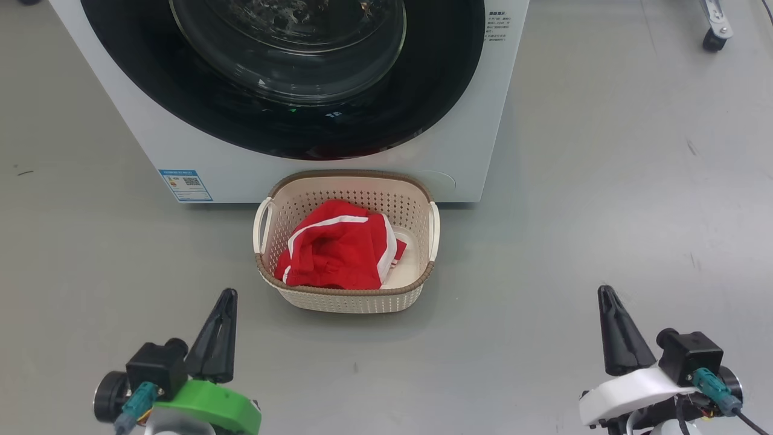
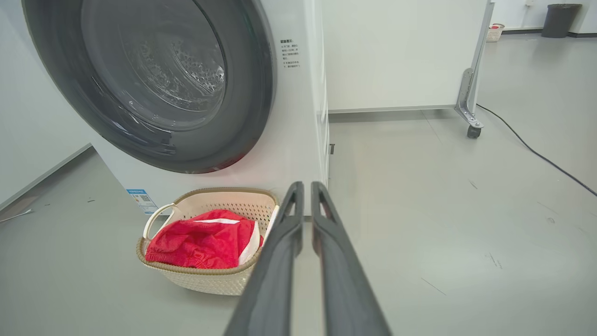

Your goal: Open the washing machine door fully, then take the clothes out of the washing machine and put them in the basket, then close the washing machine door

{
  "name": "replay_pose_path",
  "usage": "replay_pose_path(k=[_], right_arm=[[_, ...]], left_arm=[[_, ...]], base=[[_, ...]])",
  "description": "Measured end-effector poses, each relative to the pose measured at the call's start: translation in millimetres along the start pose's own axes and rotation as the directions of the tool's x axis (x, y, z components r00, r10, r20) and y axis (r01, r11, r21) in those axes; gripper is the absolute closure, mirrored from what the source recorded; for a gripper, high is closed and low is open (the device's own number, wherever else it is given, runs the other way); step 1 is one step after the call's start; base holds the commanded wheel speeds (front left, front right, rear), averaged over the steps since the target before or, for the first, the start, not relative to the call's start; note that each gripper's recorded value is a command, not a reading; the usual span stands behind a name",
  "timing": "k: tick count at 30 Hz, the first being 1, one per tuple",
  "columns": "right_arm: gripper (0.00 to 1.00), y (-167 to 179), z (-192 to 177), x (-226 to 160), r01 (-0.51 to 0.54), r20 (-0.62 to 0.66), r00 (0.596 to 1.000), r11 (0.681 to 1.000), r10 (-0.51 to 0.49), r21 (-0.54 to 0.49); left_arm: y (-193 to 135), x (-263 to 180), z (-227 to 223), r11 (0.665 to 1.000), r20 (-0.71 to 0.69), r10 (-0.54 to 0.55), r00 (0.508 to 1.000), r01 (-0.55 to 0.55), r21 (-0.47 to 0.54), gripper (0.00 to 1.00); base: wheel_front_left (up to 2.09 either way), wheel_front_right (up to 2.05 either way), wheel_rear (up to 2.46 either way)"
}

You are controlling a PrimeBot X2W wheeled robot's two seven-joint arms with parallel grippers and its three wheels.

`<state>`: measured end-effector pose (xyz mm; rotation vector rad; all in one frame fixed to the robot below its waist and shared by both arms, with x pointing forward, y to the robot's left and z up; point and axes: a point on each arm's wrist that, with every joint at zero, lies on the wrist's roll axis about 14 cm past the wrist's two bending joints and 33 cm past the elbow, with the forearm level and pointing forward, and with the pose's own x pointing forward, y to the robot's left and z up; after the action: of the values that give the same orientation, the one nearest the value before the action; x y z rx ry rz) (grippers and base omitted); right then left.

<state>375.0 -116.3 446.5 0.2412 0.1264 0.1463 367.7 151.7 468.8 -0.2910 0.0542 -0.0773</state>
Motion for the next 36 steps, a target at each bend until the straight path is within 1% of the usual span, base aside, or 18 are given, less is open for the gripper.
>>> replay_pose_path(k=[2, 7, 14, 18, 25, 29, 36], right_arm=[[1.0, -1.5, -7.2, -3.6, 0.007, -0.023, 1.0, 1.0, -0.007, 0.004], [1.0, -3.1, -6.6, -4.7, 0.018, -0.021, 1.0, 0.999, -0.017, 0.041], [1.0, -7.5, -4.4, -7.0, 0.046, -0.023, 0.999, 0.988, -0.043, 0.145], [1.0, -13.1, -3.5, -8.2, 0.071, -0.029, 0.997, 0.974, -0.067, 0.213], [1.0, -20.5, -2.2, -10.0, 0.101, -0.039, 0.995, 0.949, -0.094, 0.298], [1.0, -24.5, -1.1, -10.9, 0.115, -0.043, 0.993, 0.93, -0.107, 0.348], [1.0, -31.0, 0.5, -12.9, 0.135, -0.05, 0.991, 0.891, -0.126, 0.434]], left_arm=[[0.9, -4.1, -8.6, 1.0, -0.025, 0.008, 1.0, -0.008, -0.006, 1.0], [1.1, -4.5, -8.7, 0.998, -0.024, 0.017, 1.0, -0.018, -0.052, 1.0], [3.6, -3.6, -7.3, 0.988, -0.028, 0.037, 0.999, -0.041, -0.149, 1.0], [4.8, -3.1, -7.3, 0.978, -0.037, 0.045, 0.998, -0.052, -0.204, 1.0], [9.4, -2.5, -5.4, 0.954, -0.041, 0.065, 0.997, -0.074, -0.291, 1.0], [10.4, -2.2, -5.6, 0.939, -0.049, 0.069, 0.996, -0.082, -0.334, 1.0], [15.0, -1.8, -4.4, 0.902, -0.058, 0.085, 0.995, -0.101, -0.42, 1.0]], base=[[0.0, 0.0, 0.0], [0.0, 0.0, 0.0], [0.0, 0.0, 0.0], [0.0, 0.0, 0.0], [0.0, 0.0, 0.0], [0.0, 0.0, 0.0], [0.0, 0.0, 0.0]])
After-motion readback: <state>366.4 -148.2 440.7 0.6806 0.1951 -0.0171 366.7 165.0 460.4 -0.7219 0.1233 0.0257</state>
